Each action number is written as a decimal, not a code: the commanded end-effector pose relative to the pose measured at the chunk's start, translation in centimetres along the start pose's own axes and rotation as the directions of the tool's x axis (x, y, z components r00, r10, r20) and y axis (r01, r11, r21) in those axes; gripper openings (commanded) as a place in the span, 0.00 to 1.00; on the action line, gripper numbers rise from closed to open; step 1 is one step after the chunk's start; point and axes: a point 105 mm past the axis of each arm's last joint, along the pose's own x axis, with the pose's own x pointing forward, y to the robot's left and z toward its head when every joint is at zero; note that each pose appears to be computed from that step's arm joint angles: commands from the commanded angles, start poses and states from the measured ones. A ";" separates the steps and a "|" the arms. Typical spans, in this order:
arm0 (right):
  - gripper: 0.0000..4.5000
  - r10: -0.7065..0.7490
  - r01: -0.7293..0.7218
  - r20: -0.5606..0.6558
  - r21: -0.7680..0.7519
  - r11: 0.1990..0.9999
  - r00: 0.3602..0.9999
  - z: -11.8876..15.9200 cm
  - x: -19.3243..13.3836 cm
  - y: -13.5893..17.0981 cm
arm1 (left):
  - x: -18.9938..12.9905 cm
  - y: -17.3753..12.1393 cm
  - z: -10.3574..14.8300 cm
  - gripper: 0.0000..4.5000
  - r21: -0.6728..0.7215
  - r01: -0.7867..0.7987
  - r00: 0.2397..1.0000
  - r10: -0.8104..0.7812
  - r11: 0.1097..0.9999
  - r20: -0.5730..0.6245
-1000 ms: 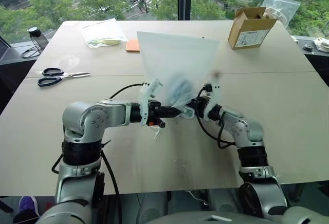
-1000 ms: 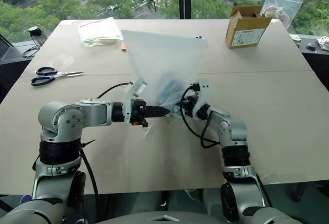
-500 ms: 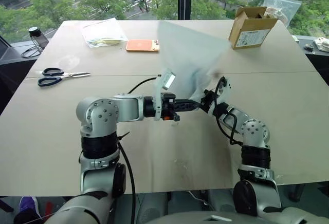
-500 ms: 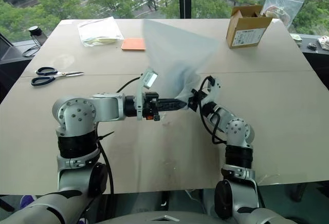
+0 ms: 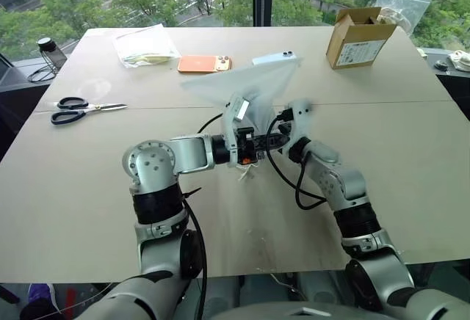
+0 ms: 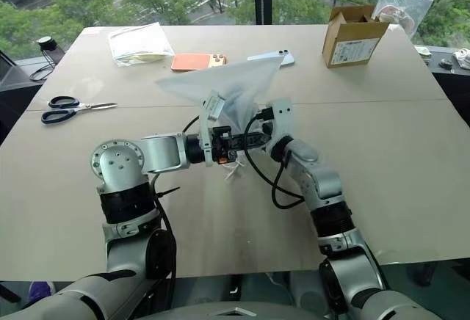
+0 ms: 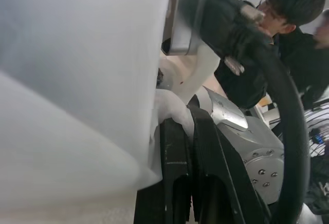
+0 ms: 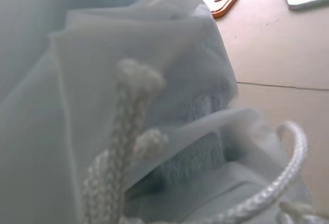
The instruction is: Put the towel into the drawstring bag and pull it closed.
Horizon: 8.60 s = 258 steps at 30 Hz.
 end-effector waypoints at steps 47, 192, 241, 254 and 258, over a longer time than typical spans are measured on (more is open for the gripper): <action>0.84 0.003 -0.062 -0.283 -0.201 0.978 0.959 1.5 -3.5 -0.6 | -3.8 2.3 4.6 0.00 0.150 -0.114 0.992 0.105 0.982 0.063; 0.00 -0.202 0.171 -0.014 -0.478 0.862 0.979 1.6 -3.8 -2.2 | -14.0 10.9 -4.5 0.99 0.446 -0.580 0.803 0.570 0.682 0.173; 0.00 -0.468 0.620 0.410 -0.574 0.535 0.783 21.8 -15.7 -10.5 | -24.3 9.3 17.9 0.01 0.353 -0.924 0.256 0.449 -0.148 0.856; 0.00 -0.513 0.579 0.296 -0.577 0.576 0.806 19.0 -18.3 -14.8 | -22.2 11.3 14.7 0.01 0.341 -0.927 0.371 0.484 0.153 0.793; 0.00 -0.144 0.102 -0.018 -0.615 0.782 0.989 11.3 -13.5 -7.3 | -14.0 9.5 11.5 0.01 0.545 -0.775 0.631 0.399 0.320 0.665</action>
